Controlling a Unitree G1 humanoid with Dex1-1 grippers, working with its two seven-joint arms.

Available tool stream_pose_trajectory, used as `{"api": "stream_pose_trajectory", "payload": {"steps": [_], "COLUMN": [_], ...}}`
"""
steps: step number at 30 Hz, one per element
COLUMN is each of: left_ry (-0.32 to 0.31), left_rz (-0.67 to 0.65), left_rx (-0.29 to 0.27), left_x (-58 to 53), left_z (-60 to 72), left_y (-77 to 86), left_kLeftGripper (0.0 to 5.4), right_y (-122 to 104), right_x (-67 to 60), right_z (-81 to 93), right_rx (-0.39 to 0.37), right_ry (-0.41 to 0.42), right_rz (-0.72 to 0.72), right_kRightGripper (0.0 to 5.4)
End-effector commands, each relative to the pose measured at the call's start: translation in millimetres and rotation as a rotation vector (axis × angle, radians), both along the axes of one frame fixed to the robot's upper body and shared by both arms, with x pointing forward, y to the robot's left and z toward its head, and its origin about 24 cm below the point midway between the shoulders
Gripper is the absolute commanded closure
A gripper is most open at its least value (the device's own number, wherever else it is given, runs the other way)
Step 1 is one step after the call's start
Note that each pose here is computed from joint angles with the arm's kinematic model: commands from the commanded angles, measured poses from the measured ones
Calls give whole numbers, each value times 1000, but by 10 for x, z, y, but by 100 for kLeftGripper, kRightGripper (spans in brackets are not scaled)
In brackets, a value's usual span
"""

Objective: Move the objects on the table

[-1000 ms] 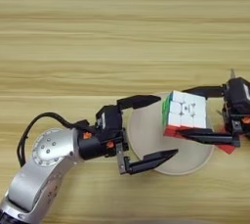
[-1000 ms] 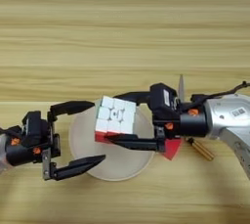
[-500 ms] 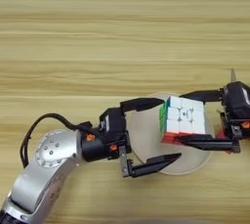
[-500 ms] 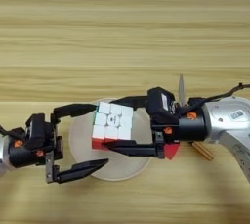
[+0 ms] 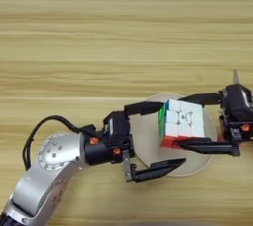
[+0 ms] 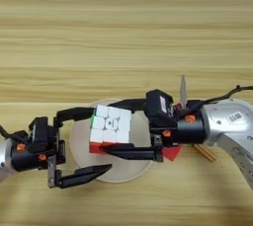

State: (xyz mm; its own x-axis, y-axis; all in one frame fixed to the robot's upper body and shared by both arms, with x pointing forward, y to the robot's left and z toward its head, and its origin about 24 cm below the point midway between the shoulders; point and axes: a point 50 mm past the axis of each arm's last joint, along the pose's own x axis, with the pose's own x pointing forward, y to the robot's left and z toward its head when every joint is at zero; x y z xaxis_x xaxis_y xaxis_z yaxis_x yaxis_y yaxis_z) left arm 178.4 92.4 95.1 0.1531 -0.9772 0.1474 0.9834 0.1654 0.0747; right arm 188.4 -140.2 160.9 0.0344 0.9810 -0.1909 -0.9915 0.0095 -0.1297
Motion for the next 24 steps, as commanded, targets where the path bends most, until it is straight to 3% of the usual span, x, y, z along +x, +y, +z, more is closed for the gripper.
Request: {"api": "stream_pose_trajectory", "payload": {"steps": [1, 4, 24], "left_ry": [-12, -10, -21], "left_rz": [-9, -12, -1], "left_rx": [3, -1, -24], "left_x": [-8, -11, -13], "left_z": [14, 14, 38], "left_y": [-13, -16, -31], "left_kLeftGripper": [0, 0, 179], "right_y": [32, 33, 28], "right_x": [-7, -10, -21], "right_z": [33, 32, 38], "right_rx": [4, 5, 11], "right_ry": [-8, -7, 0], "right_rz": [23, 24, 30], "right_kRightGripper": [207, 207, 207]}}
